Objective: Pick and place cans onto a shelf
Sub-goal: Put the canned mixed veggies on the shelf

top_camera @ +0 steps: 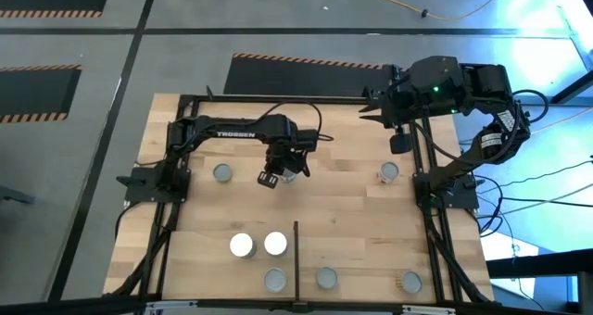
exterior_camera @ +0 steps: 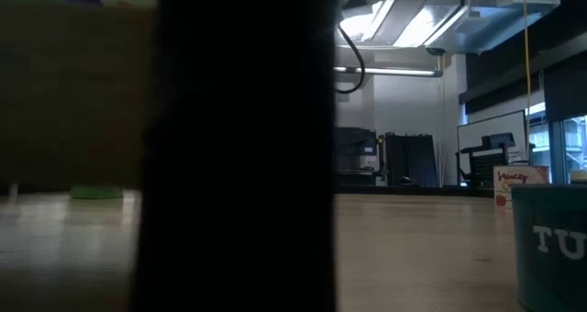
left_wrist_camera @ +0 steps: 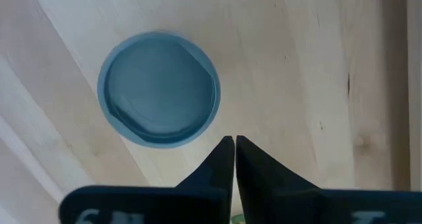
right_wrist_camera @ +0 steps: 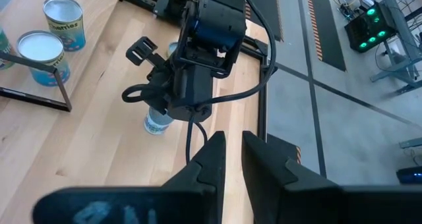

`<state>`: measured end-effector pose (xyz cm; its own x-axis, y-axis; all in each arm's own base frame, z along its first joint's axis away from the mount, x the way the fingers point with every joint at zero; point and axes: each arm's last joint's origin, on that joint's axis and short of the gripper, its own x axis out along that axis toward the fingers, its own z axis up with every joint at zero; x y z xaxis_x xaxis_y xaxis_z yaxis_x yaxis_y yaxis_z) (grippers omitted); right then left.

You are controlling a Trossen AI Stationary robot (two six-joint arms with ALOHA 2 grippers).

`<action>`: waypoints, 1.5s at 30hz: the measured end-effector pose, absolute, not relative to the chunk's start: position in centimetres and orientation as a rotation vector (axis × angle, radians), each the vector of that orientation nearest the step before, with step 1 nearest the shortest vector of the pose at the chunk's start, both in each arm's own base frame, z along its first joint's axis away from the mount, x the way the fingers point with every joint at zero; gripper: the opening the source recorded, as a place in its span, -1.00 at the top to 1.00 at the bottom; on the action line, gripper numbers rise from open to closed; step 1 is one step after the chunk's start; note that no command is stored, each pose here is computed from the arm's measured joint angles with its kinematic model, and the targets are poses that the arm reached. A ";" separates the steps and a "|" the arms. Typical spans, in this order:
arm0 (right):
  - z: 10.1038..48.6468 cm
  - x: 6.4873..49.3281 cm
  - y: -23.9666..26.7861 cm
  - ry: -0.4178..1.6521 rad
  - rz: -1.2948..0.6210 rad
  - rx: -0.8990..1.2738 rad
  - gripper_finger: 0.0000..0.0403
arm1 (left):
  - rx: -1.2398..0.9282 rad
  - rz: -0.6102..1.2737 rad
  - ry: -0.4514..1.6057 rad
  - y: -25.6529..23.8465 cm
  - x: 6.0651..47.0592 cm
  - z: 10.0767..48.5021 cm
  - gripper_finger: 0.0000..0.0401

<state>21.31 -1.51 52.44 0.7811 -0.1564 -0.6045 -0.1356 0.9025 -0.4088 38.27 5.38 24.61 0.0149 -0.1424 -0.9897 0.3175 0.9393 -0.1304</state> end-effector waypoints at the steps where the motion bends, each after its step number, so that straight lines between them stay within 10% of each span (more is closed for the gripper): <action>1: 52.4 21.3 -1.5 0.680 -0.012 -0.452 0.74 | 0.142 -0.360 1.517 5.4 38.3 24.6 0.92; 45: 52.4 21.3 -1.5 0.679 -0.013 -0.451 0.74 | 0.264 -0.455 1.416 4.6 38.9 23.1 0.70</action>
